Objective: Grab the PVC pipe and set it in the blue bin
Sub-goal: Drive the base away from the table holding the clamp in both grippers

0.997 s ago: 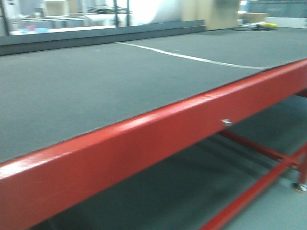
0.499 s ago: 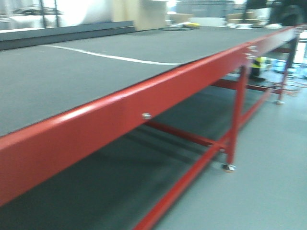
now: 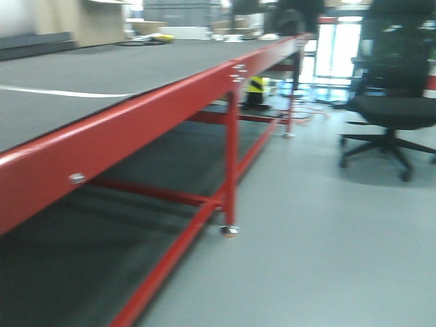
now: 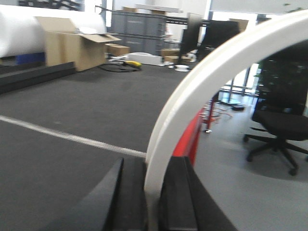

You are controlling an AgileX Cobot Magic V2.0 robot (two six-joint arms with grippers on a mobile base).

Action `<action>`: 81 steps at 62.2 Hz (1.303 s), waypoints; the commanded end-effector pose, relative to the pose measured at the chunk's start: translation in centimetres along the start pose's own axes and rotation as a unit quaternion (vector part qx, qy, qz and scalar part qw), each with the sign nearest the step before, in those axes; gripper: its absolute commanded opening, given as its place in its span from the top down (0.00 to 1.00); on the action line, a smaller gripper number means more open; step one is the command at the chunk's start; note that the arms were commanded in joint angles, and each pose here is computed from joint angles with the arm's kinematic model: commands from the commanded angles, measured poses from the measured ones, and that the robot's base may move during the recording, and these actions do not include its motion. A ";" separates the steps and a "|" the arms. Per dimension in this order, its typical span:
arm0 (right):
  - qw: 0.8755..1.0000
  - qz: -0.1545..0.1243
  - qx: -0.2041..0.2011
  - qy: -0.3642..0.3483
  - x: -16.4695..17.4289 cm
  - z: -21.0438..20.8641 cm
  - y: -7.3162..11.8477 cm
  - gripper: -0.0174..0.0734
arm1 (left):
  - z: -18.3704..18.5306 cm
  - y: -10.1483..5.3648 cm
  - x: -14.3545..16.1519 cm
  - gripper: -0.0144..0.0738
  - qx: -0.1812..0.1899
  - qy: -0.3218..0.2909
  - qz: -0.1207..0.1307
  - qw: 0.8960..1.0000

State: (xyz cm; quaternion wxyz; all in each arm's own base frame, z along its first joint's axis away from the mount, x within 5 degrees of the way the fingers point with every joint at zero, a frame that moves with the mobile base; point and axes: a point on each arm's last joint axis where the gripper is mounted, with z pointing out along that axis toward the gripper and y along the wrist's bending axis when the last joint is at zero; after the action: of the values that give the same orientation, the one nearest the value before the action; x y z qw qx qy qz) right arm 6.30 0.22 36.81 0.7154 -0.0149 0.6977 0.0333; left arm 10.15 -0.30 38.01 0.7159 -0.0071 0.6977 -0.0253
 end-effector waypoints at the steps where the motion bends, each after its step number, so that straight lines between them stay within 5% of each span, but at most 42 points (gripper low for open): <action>1: 1.000 -0.006 0.004 -0.011 -0.2 -0.1 -0.1 0.99 | -0.2 0.0 -0.5 0.96 0.003 -0.019 -0.002 1.000; 81: 1.000 -0.006 0.004 -0.011 -0.2 -0.1 -0.1 0.99 | -0.2 0.0 -0.5 0.96 0.003 -0.019 -0.002 1.000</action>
State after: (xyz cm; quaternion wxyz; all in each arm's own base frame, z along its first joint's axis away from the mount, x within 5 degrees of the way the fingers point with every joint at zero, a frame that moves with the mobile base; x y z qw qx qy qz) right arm 6.25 0.21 36.82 0.7160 -0.0148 0.6971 0.0334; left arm 10.15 -0.30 38.01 0.7159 -0.0071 0.6977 -0.0253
